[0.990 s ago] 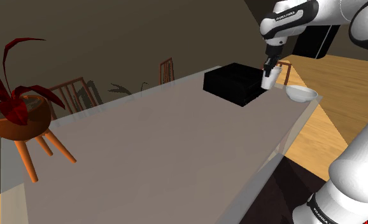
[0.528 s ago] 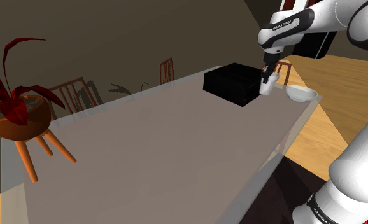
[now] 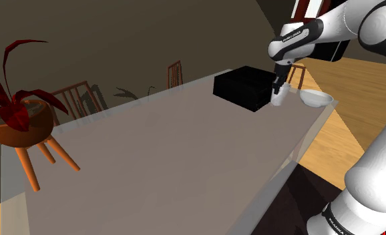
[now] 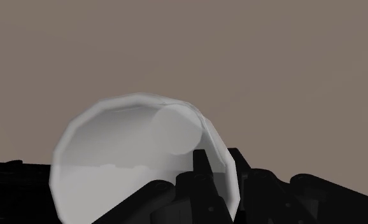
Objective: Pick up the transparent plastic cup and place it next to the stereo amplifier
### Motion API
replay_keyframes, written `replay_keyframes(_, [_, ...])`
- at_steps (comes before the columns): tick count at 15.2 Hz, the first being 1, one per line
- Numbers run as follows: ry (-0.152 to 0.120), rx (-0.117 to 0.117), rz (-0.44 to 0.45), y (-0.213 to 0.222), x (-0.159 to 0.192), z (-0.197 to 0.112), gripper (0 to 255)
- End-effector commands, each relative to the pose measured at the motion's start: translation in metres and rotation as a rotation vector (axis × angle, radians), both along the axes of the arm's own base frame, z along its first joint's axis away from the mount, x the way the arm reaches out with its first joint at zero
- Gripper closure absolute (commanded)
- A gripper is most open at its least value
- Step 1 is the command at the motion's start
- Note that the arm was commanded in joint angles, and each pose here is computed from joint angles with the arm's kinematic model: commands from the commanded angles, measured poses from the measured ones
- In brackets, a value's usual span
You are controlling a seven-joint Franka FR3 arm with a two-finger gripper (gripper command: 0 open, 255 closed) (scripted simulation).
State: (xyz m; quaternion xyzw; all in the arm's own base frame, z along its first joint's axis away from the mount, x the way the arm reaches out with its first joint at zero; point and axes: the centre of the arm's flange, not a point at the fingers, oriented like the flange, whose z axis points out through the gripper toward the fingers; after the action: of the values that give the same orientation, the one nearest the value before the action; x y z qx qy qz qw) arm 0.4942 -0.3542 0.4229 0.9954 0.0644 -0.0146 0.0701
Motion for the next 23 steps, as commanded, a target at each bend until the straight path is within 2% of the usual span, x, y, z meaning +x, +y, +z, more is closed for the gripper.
replay_keyframes(1, [-0.001,0.0,0.0,0.0,0.001,-0.011,255])
replay_keyframes(8, [-0.001,0.0,0.0,0.0,0.001,-0.048,255])
replay_keyframes(16, [-0.001,0.0,0.0,0.0,0.001,-0.05,255])
replay_keyframes(17, [-0.001,0.0,0.0,0.0,0.001,-0.05,0])
replay_keyframes(22, [-0.001,0.0,0.0,0.0,0.001,-0.05,0])
replay_keyframes(23, [-0.001,0.0,0.0,0.002,0.001,-0.037,0])
